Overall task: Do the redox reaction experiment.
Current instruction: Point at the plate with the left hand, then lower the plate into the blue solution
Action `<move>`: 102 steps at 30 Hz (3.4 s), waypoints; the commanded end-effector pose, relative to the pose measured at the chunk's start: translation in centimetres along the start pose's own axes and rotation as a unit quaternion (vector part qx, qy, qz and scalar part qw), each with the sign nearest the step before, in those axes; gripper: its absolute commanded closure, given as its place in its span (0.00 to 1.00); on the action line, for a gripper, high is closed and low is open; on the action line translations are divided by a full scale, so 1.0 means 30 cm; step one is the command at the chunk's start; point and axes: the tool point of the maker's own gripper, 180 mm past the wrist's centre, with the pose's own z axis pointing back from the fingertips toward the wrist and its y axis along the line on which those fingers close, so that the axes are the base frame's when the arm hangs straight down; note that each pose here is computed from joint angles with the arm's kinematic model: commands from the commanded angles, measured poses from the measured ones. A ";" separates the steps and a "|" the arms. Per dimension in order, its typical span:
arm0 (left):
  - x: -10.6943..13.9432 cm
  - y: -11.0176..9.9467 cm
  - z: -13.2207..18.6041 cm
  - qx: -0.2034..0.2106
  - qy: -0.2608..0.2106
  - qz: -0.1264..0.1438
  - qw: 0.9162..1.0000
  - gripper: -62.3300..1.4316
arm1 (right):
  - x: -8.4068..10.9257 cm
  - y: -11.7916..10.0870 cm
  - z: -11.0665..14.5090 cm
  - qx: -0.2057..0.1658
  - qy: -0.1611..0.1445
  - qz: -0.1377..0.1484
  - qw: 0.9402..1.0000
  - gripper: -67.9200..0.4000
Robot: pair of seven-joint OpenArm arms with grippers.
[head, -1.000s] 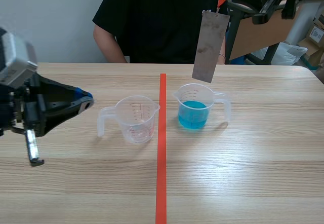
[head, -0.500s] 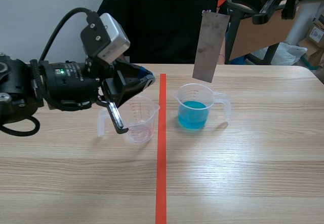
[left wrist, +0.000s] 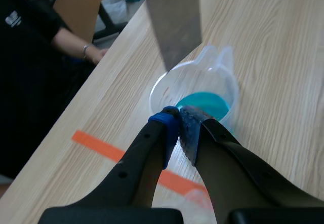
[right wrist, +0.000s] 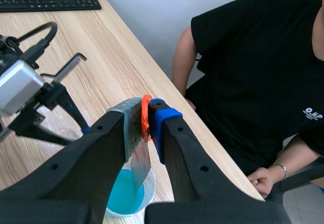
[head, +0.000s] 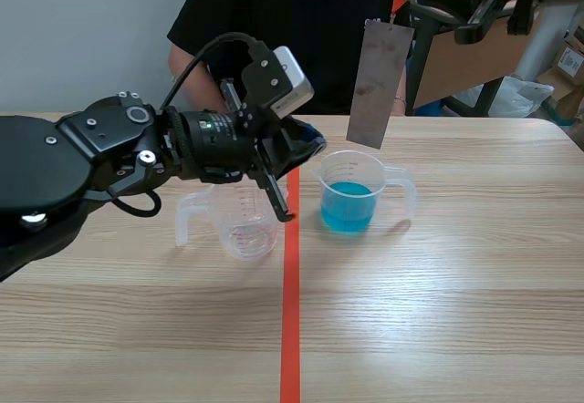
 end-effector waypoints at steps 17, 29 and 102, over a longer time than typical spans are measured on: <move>0.028 0.080 -0.098 0.045 -0.036 0.005 0.998 0.91 | 0.051 -0.020 0.002 -0.006 -0.020 0.010 1.000 0.97; 0.019 0.097 -0.098 0.054 -0.033 0.004 0.998 0.91 | 0.051 -0.020 0.002 -0.006 -0.020 0.010 1.000 0.97; -0.675 -0.251 1.279 0.321 0.290 0.268 0.861 0.91 | -0.071 -0.044 -0.048 -0.016 -0.017 -0.040 0.999 0.97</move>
